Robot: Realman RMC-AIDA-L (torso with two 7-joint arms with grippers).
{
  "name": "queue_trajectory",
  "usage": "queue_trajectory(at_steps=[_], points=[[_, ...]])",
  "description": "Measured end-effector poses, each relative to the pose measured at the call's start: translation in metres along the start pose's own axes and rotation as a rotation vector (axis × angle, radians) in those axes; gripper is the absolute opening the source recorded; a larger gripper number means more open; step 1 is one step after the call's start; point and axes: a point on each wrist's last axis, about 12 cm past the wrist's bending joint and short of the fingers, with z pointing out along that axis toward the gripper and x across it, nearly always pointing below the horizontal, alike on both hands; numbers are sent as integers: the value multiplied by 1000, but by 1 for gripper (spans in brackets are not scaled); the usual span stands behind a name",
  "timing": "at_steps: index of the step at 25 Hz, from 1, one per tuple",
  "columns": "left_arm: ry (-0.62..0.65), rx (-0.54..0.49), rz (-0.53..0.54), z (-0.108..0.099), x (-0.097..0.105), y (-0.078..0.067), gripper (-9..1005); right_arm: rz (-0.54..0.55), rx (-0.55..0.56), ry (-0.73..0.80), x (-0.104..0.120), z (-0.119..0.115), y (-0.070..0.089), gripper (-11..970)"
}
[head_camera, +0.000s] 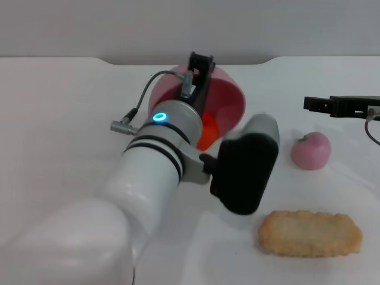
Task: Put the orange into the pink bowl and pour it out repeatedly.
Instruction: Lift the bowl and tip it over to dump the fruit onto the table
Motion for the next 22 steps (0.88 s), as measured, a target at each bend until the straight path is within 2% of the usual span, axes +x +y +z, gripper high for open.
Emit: queue_trajectory(at_steps=[7,16,17,22], points=[[6,-77,146,-4,-1,-2,45,-1,-6,10,1,2,2,600],[5,-109,219,-6,-3,-5,45,-4,-12,20,2,2,3,608],[2,-123,258,-7,-4,-7,45,-4,-12,19,2,2,4,609],[3,-136,274,-6,-4,-8,45,-7,-16,21,2,3,5,617]])
